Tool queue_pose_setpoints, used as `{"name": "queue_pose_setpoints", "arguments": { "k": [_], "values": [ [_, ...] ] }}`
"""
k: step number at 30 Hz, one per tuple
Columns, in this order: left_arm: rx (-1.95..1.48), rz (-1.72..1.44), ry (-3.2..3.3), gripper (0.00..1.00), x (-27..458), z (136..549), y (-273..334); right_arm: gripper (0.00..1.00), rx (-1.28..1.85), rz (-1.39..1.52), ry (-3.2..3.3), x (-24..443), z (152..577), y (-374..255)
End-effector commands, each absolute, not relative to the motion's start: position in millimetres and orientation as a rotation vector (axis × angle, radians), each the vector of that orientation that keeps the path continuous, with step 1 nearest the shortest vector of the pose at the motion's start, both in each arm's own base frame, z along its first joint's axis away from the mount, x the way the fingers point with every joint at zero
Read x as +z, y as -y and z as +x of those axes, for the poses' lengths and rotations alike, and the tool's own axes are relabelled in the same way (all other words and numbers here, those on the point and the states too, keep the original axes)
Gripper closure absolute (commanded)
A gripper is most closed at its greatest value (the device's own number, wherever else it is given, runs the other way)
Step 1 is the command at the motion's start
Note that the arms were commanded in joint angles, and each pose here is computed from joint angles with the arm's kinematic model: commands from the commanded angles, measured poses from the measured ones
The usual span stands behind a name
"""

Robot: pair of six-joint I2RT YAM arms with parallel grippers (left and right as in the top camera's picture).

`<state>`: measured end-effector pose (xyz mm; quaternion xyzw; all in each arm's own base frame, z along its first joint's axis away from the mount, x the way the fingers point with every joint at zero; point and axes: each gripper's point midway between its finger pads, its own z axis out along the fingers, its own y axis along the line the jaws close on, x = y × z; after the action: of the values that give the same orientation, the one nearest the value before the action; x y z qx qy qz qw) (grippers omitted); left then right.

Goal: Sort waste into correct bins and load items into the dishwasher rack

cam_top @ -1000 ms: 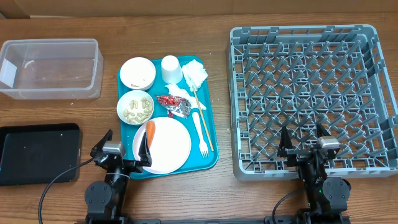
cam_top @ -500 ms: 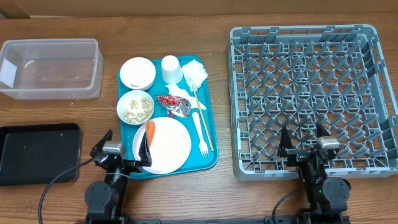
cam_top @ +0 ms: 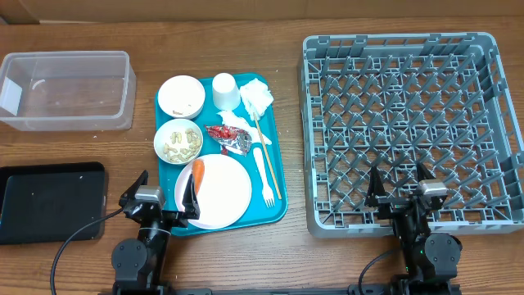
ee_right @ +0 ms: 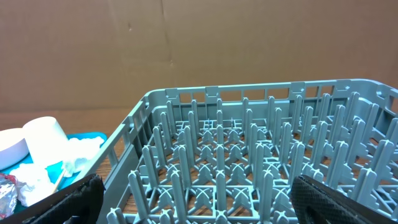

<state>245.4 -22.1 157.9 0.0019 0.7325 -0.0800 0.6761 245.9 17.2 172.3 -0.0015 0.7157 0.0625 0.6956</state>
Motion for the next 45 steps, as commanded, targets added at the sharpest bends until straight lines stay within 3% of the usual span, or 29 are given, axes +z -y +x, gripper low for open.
{"name": "queue_pose_setpoints", "arguments": {
  "k": [1, 11, 15, 19, 22, 36, 45],
  "values": [
    [-0.168, 0.004, -1.643, 0.0, 157.7, 245.2, 20.6, 0.0, 0.134, 0.008, -1.592, 170.7, 245.9, -15.1],
    [-0.202, 0.003, -1.633, 0.0, 160.4, 244.9, 24.1, 0.0, 0.134, 0.008, -1.592, 170.7, 245.9, -15.1],
    [-0.753, 0.022, -1.662, 0.0, 165.1, 225.3, 84.4, 0.0, 0.134, 0.008, -1.592, 170.7, 245.9, -15.1],
    [-0.918, 0.146, -1.633, 0.0, 177.2, 208.7, 109.4, 0.0, 0.134, 0.008, -1.592, 170.7, 245.9, -15.1],
    [-1.005, 0.321, -1.49, 0.0, 213.9, 187.7, 127.4, 0.0, 0.134, 0.008, -1.592, 170.7, 245.9, -15.1],
    [-0.764, 0.245, -1.548, 0.0, 322.2, 156.3, 102.6, 0.0, 0.134, 0.008, -1.592, 170.7, 245.9, -15.1],
    [-0.839, 0.198, -1.824, 0.0, 325.3, 175.6, 108.6, 0.0, 0.134, 0.007, -1.592, 170.7, 245.9, -15.1]
  ]
}}
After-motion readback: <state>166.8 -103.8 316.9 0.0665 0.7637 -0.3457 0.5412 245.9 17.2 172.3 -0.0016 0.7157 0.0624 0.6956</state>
